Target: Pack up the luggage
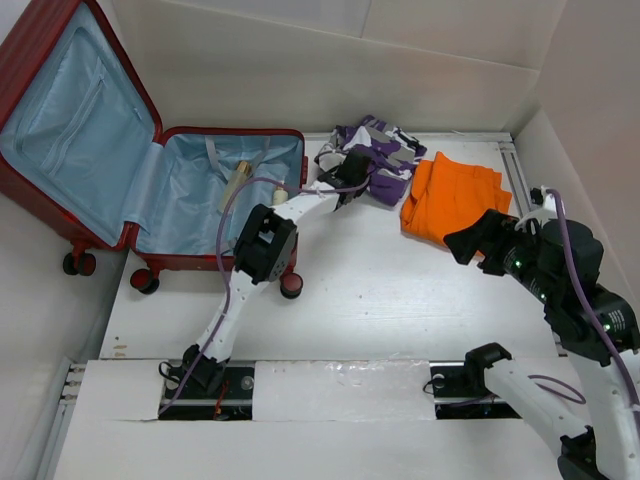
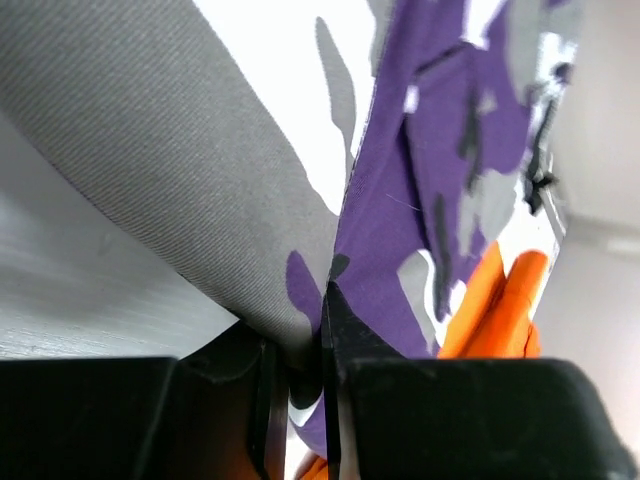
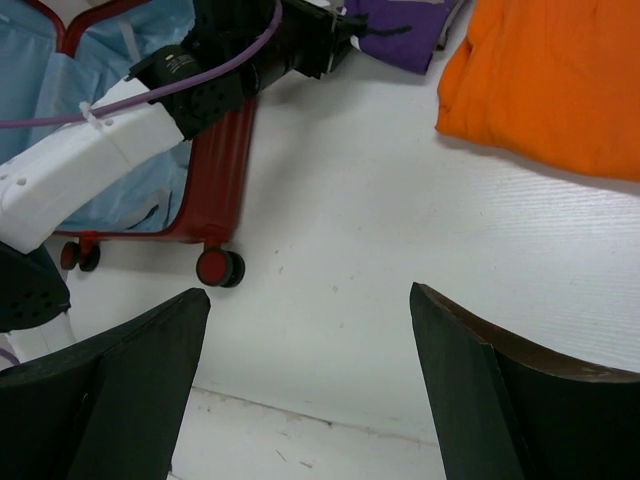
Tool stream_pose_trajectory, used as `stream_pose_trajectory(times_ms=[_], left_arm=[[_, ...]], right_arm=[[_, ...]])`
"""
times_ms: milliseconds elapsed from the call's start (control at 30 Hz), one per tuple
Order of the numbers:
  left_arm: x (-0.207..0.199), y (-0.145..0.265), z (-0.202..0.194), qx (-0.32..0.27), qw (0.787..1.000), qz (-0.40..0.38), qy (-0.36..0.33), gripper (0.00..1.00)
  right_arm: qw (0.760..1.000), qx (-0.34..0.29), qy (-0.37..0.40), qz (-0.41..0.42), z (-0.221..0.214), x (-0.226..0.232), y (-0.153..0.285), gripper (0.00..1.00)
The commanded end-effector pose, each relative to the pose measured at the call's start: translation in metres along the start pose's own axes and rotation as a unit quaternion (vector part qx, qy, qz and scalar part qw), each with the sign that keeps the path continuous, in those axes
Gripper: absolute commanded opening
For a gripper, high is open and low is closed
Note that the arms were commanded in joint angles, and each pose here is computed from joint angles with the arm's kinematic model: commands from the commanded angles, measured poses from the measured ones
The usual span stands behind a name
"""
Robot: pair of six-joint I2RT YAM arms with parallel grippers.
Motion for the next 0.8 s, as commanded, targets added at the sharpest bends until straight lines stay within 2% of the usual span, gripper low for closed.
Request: stream_pose_trajectory(times_ms=[0,167,200,233,333,467,567,600,633,667,700,767], left_arm=[[-0.101,0.078,0.036,-0.021,0.99,-0.133,-0.041,0.0],[-0.159,0.12,0.053,0.003,0.973,-0.212,-0.086,0.0],[-0.189,0.146,0.059,0.003,0.964,-0.252,-0.086,0.0],[-0.193,0.144,0.074,-0.001,0.963,-0.256,-0.089,0.0],[-0.216,0.173,0.097,0.02,0.946,-0.308,-0.099,0.0],[-0.241,0.226,0.167,0.0,0.916,-0.38,-0.127,0.0],[-0.241,0.247,0.196,-0.001,0.897,-0.405,-0.175,0.0],[-0.24,0.261,0.222,-0.016,0.893,-0.413,-0.18,0.0],[-0.234,0.265,0.228,-0.002,0.889,-0.415,-0.193,0.0],[-0.218,0.253,0.235,0.005,0.896,-0.397,-0.197,0.0],[-0.212,0.263,0.256,-0.007,0.899,-0.393,-0.195,0.0],[-0.198,0.257,0.273,0.007,0.903,-0.386,-0.19,0.0]], right_arm=[[1.0,-0.028,0.007,0.005,0.013,0.003,0.011,0.87],[0.999,-0.031,0.007,0.016,0.014,0.006,0.008,0.87],[0.999,-0.031,0.007,0.016,0.014,0.006,0.008,0.87],[0.999,-0.034,0.007,0.022,0.016,0.008,0.009,0.87],[0.999,-0.043,0.007,0.025,0.018,0.009,0.011,0.87],[0.999,-0.039,0.012,0.035,0.014,0.01,0.012,0.87],[0.999,-0.034,0.013,0.038,0.009,0.009,0.012,0.87],[0.999,-0.028,0.014,0.041,0.006,0.01,0.012,0.87],[0.999,-0.028,0.014,0.041,0.006,0.01,0.012,0.87],[0.999,-0.029,0.014,0.036,0.007,0.009,0.012,0.87],[0.999,-0.032,0.015,0.041,0.007,0.01,0.015,0.87],[0.998,-0.031,0.017,0.046,0.006,0.012,0.015,0.87]])
Point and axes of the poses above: each gripper's point midway between its finger pads, its own y axis back along the fingers, its own x axis along the line the jaws close on, z = x × y, the point moved 5 cm from there along y, back along the fingers, and after that the axes turned 12 degrees about y, right-handed, at the moved point
